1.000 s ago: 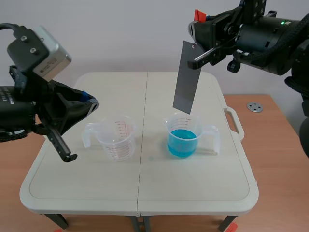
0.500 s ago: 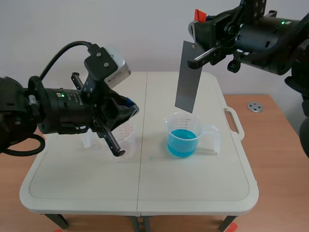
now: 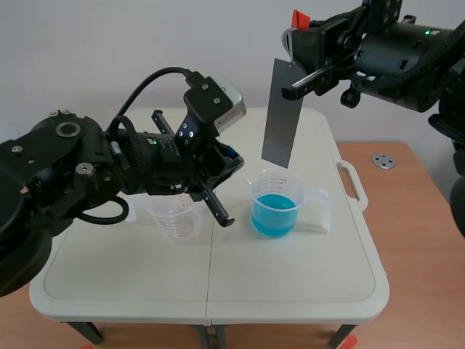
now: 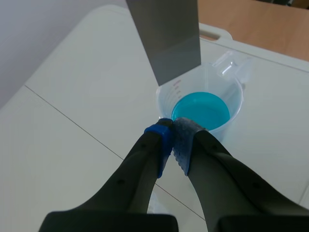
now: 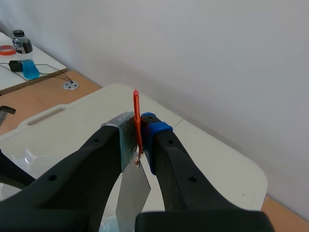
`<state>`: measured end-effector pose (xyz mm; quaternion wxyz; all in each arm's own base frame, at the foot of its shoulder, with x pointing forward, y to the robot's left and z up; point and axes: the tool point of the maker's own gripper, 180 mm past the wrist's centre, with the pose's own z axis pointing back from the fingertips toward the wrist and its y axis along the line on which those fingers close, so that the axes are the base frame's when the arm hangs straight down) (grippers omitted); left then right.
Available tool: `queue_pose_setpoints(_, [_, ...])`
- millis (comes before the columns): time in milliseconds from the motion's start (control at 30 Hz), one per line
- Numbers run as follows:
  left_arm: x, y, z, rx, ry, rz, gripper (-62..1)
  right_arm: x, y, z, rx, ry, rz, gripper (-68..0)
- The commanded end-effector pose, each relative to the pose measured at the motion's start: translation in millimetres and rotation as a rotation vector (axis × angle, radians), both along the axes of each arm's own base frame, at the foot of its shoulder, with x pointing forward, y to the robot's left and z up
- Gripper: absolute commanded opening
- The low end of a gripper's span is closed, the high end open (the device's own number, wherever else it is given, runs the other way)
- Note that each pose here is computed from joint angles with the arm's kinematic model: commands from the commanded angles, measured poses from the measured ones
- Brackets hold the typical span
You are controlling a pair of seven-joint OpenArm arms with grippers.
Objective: Hold the metal plate by the orange handle, dip it into the blue solution, take it out and point at it, then put the plate back in the beaker on the left.
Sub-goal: 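Move the plate over the blue solution, then point at the plate with the left hand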
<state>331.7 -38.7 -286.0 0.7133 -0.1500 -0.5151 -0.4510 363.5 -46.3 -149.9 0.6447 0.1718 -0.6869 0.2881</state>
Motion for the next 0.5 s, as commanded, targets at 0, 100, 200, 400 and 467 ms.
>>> queue_pose_setpoints(0, [4.6,-6.7,8.6,-0.019,-0.025,-0.007,-59.3,-1.0,0.0,16.8,0.017,-0.050,0.011,-66.2])
queue_pose_setpoints(100, [6.9,-12.2,7.8,-0.025,-0.027,-0.012,-59.3,-1.0,0.0,16.9,0.017,-0.050,0.011,-66.2])
queue_pose_setpoints(200, [13.6,-14.1,11.6,-0.027,-0.058,0.005,-59.3,-1.0,0.0,16.9,0.018,-0.050,0.011,-66.2])
queue_pose_setpoints(400, [17.9,-17.5,18.3,-0.038,-0.091,0.017,-59.3,-1.1,0.1,17.3,0.020,-0.051,0.012,-66.2])
queue_pose_setpoints(467, [17.8,-18.3,18.4,-0.039,-0.091,0.017,-59.3,-1.1,0.1,17.3,0.020,-0.051,0.012,-66.2])
